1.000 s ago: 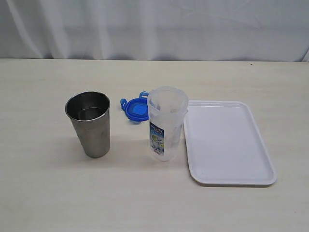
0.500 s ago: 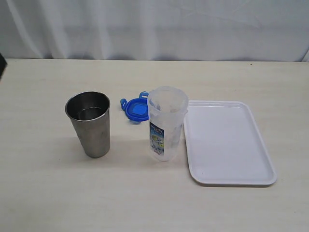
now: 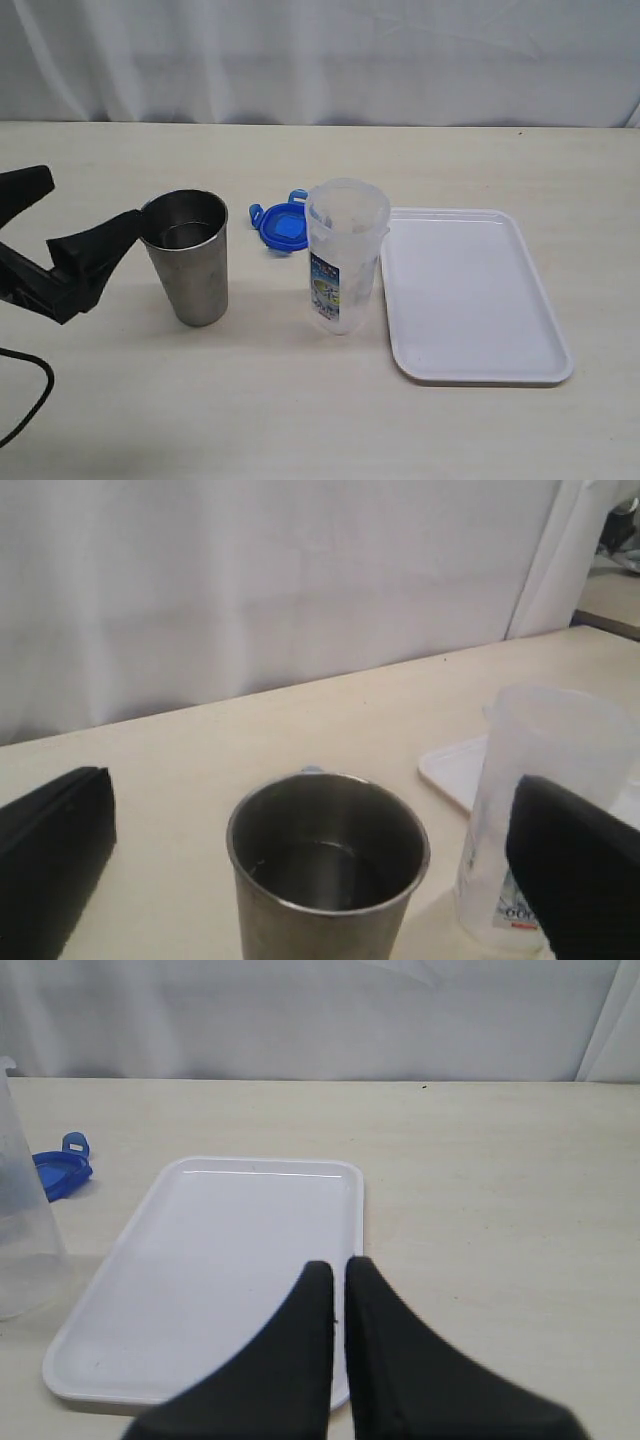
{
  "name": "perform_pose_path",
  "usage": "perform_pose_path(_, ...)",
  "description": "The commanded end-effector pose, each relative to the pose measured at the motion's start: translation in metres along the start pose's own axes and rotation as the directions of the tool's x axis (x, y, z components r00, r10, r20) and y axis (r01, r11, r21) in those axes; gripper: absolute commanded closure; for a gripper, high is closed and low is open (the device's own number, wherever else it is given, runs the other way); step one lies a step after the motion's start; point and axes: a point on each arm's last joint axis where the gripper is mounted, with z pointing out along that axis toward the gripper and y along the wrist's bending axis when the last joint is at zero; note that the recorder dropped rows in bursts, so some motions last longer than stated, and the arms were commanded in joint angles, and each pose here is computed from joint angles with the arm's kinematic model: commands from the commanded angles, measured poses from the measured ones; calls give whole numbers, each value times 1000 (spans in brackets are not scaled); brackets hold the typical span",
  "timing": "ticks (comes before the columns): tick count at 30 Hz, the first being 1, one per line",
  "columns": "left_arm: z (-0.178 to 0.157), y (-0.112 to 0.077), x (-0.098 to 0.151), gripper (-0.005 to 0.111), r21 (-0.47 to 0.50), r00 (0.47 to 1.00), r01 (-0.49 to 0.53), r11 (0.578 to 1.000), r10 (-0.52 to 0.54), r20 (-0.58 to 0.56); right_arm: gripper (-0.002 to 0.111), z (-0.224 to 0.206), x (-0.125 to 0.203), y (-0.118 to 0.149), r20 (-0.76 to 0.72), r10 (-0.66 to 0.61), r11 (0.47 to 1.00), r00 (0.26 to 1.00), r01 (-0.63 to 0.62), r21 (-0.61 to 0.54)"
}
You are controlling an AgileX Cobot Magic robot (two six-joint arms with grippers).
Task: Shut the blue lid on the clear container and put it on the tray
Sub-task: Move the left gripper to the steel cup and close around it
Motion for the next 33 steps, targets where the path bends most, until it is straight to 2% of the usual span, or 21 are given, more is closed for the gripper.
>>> perform_pose_path(1,8,1,10,2,28,999,-31,999,32,-25,104,0,0,0,5,-4,1000,1000,4,5)
perform_pose_path(13,25,4,41,2,99,998,-34,995,39,-54,104,0,0,0,5,-4,1000,1000,4,5)
perform_pose_path(17,30,7,52,2,89,997,-28,996,34,-65,104,0,0,0,5,-4,1000,1000,4,5)
perform_pose_path(20,33,8,70,2,107,989,-40,993,54,-136,104,0,0,0,5,-4,1000,1000,4,5)
perform_pose_path(25,51,16,84,2,134,984,-26,991,49,-172,104,0,0,0,5,-4,1000,1000,4,5)
perform_pose_path(27,59,17,86,2,165,983,-32,986,61,-171,104,0,0,0,5,-4,1000,1000,4,5)
perform_pose_path(33,69,22,83,2,177,987,-47,983,73,-145,104,0,0,0,5,-4,1000,1000,4,5)
